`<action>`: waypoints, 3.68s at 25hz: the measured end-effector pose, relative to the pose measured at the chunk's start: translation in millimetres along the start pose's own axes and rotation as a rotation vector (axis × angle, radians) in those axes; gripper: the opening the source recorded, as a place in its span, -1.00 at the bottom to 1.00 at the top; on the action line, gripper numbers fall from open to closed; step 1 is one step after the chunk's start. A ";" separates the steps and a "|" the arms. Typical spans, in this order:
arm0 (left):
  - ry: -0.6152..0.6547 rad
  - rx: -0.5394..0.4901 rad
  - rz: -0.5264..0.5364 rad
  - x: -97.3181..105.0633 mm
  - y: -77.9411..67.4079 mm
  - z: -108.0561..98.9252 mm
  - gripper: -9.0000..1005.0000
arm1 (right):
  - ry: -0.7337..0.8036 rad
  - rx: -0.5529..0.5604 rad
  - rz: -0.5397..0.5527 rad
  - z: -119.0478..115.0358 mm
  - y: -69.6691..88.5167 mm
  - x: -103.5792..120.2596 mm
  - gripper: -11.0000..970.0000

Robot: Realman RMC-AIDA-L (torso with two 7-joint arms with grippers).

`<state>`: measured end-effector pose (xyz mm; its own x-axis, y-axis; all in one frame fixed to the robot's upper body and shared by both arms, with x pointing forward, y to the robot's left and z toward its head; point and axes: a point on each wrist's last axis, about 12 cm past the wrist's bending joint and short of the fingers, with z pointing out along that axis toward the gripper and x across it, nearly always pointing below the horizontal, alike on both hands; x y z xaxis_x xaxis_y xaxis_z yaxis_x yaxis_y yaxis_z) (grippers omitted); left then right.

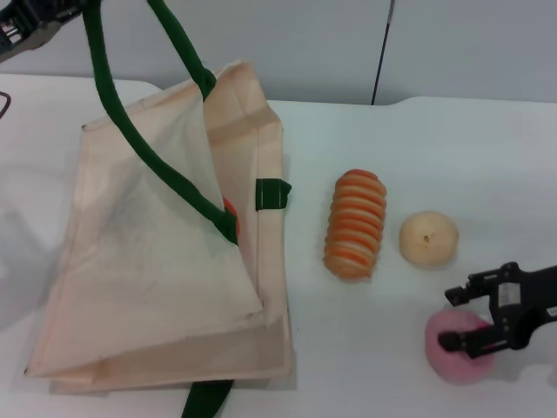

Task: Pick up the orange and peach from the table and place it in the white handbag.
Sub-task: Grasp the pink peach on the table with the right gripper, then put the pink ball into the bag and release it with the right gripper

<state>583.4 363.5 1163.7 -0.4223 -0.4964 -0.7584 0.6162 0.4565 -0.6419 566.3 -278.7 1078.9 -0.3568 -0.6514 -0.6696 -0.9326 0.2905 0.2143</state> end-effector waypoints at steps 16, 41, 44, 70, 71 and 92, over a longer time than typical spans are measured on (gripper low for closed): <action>-0.004 -0.021 -0.006 1.0 2.5 -4.6 -0.68 | 0.085 -0.073 0.044 -4.5 8.4 7.4 0.57; -0.003 -0.025 -0.018 0.9 4.0 -6.7 -0.68 | 0.081 -0.111 0.019 -11.5 12.6 1.9 0.17; -0.003 -0.025 -0.018 0.9 4.0 -6.7 -0.68 | 0.075 -0.098 0.011 -14.8 11.2 0.1 0.17; 0.033 0.050 -0.012 -1.1 -3.1 24.2 -0.68 | -0.317 0.016 -0.293 18.8 -18.4 -147.7 0.15; 0.034 0.053 -0.012 -1.3 -3.5 25.5 -0.68 | -0.315 0.017 -0.296 23.6 -18.6 -151.1 0.15; 0.087 0.150 -0.016 8.9 -15.9 59.5 -0.68 | -0.236 0.112 -0.377 91.6 -11.8 -203.9 0.14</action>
<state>609.4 307.9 1173.9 -0.4851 -0.4338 -0.7593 0.6985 0.3301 -0.6349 655.1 -85.1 1147.7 0.0403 -0.5527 -0.8324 -0.9786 0.1464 -0.1446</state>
